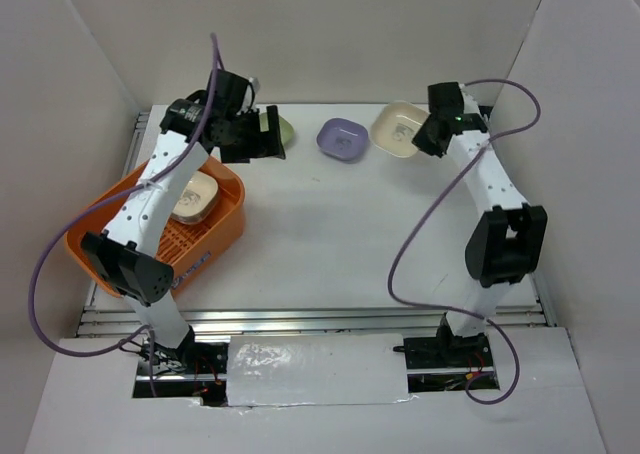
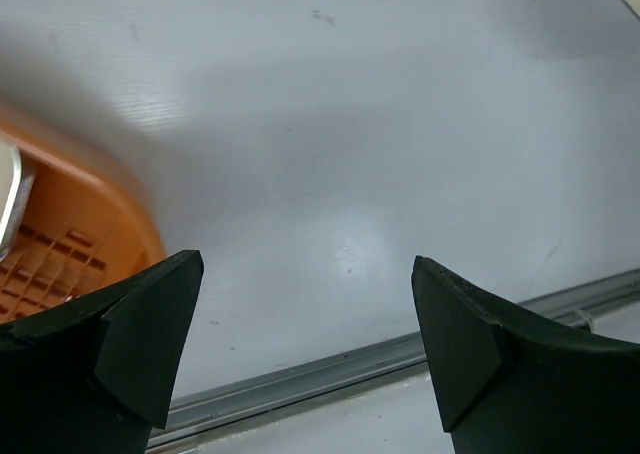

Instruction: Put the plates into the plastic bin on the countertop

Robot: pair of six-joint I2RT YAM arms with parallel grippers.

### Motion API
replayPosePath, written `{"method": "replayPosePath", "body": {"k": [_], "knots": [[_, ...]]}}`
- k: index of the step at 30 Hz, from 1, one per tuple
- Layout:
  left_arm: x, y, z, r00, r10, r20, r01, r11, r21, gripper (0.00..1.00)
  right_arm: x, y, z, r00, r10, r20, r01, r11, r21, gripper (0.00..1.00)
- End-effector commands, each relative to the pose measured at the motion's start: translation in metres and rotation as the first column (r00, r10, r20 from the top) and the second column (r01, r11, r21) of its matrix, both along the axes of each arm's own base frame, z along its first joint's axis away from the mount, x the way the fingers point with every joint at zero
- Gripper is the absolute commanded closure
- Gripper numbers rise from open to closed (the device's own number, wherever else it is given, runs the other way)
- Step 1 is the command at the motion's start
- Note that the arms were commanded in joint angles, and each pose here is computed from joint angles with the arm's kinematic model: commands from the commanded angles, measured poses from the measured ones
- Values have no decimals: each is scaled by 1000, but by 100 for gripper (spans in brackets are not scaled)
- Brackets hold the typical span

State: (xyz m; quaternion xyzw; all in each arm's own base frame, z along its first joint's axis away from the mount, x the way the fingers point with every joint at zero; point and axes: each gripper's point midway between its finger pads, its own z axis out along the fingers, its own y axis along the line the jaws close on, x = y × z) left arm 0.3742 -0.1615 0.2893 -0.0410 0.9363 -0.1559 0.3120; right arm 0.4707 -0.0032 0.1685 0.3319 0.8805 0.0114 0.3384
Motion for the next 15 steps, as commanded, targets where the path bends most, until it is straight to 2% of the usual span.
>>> {"method": "replayPosePath", "body": {"k": [1, 2, 4, 7, 11, 15], "knots": [[10, -35, 16, 994, -82, 78, 86, 995, -48, 1, -25, 45, 40, 991, 98, 90, -95, 995, -40, 100], [11, -42, 13, 992, -102, 73, 106, 993, -52, 1, -33, 73, 53, 978, 164, 129, -163, 986, -20, 100], [13, -58, 5, 988, -137, 65, 141, 988, -68, 1, -50, 106, 51, 956, 270, 119, -274, 961, 23, 100], [14, -74, 4, 983, -166, 78, 174, 980, -100, 1, -78, 165, 61, 888, 436, 147, -451, 888, 87, 100], [16, -79, -6, 983, -174, 60, 180, 978, -108, 1, -109, 207, 88, 814, 522, 254, -569, 805, 170, 100], [16, -81, -15, 982, -184, 43, 188, 977, -100, 1, -128, 232, 110, 753, 583, 306, -647, 741, 180, 100]]}}
